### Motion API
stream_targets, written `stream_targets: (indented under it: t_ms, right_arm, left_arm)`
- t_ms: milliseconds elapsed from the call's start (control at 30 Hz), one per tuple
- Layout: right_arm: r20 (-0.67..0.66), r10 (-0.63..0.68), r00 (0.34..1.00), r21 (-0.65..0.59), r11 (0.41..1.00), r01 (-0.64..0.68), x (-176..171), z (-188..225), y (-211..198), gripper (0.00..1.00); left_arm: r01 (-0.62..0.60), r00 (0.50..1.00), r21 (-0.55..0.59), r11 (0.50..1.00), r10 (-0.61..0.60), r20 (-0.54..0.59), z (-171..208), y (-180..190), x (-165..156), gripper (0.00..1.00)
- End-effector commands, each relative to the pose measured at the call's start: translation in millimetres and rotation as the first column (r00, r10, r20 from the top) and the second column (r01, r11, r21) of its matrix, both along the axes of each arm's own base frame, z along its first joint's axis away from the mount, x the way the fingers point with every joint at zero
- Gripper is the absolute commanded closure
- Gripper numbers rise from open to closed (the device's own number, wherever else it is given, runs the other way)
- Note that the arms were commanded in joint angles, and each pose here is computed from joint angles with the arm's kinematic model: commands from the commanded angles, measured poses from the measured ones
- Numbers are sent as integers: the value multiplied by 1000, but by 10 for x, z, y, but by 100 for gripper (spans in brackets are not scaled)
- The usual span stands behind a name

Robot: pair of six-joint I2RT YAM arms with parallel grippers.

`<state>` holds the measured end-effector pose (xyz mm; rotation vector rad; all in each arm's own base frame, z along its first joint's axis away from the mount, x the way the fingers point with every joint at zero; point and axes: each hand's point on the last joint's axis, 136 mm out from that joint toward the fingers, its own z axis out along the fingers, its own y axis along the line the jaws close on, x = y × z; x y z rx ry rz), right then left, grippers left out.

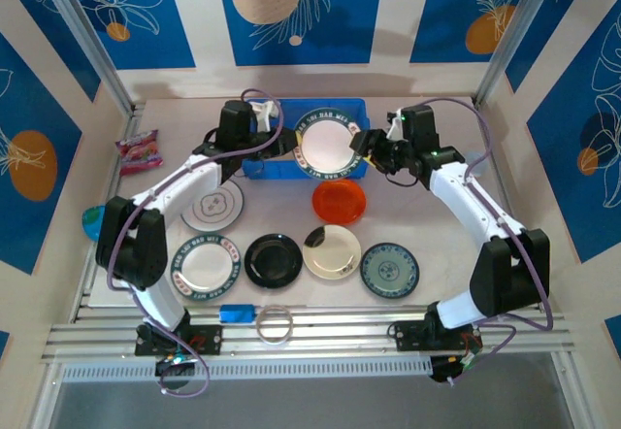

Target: Place the plates into the plastic bin on the countertop

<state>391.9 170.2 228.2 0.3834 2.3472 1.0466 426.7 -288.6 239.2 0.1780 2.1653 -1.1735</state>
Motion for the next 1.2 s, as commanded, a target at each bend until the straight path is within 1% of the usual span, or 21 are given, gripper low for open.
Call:
stream_targets:
  t_ms: [0,167,300,533,700,967,1167]
  right_arm:
    - [62,-67,996,-12,998,68,44,251,-238,43]
    - [71,-128,989,18,992,127,79,311,-487,44]
    - [61,-146,987,40,989,144,70,292,-574,44]
    - [44,-167,985,59,985,164,41,206,-659,45]
    - [25,-174,984,73,982,172,31,128,-706,46]
    - [14,-172,985,70,983,171,23,79,-718,46]
    - [-1,-173,985,79,982,172,29,-13,-715,47]
  left_arm:
    - [-52,998,32,998,51,26,54,90,238,100]
    - [-139,990,40,990,139,-8,-49,181,614,100]
    - [-156,987,37,987,157,-33,-157,132,871,100]
    - [-186,978,29,982,188,-90,-459,38,1247,100]
    - [-211,970,33,977,214,-118,-654,13,1411,100]
    - [-240,957,44,970,244,-157,-974,4,1550,100]
    - [-238,956,9,971,236,-175,-1133,-77,1641,100]
